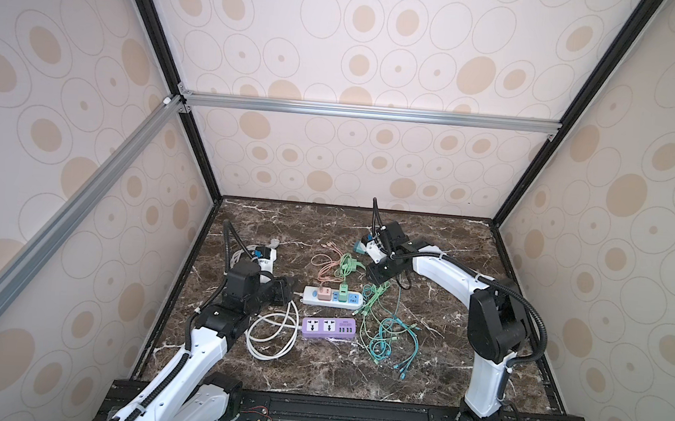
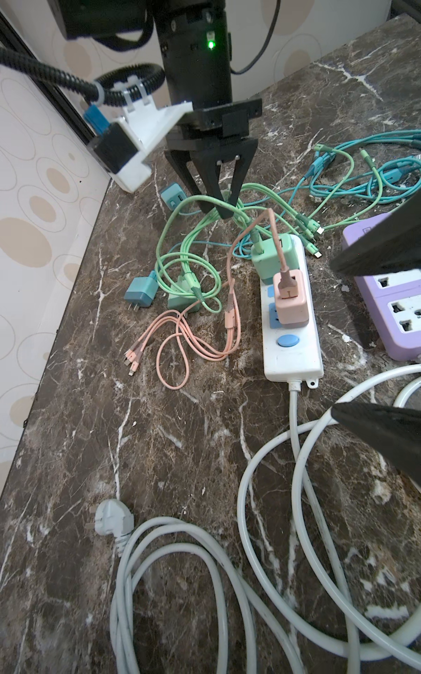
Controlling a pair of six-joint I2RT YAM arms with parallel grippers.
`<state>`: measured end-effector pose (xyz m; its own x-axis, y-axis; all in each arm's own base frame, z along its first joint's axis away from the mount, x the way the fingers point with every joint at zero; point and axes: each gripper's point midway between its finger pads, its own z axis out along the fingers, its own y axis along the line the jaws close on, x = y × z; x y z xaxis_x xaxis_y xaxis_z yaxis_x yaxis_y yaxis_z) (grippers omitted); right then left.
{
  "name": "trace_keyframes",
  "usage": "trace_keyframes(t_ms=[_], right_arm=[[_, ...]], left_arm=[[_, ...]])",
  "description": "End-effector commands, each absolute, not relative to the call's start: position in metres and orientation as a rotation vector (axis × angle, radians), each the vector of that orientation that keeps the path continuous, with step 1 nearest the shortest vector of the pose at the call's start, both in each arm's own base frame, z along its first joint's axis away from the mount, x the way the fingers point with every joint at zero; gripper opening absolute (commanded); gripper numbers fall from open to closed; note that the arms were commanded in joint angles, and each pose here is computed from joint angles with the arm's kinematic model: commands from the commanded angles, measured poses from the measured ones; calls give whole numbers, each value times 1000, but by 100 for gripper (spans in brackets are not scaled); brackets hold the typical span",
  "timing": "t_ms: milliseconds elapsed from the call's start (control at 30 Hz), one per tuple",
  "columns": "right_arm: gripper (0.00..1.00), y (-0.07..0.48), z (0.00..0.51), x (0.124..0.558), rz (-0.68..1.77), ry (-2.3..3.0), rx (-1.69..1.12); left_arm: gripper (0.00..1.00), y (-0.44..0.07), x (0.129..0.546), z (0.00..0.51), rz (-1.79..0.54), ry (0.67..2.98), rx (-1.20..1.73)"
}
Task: Insert the plug
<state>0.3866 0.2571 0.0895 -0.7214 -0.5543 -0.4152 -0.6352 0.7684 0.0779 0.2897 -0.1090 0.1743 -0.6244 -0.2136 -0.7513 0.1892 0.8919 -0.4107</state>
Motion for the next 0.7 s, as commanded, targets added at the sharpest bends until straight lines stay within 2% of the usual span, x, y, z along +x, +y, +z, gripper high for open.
trace_keyframes(t_ms=[0,100,200,500,667], right_arm=[[29,261,86,388,316,2614,-920],[10,266,93,390,346,2608,-901],[0,274,112,392,400,2579,-885],[0,303,196,415,434,2369,-833],[0,328,208,447,454,2268,-810]], left_arm=[[56,-107,293,194,-560,2131,0],[56,-106,292,195,-557,2129,-1],[56,-105,292,195,-553,2126,-3],[56,-104,292,193,-555,2113,-10],[56,-105,293,194,-563,2103,-14]])
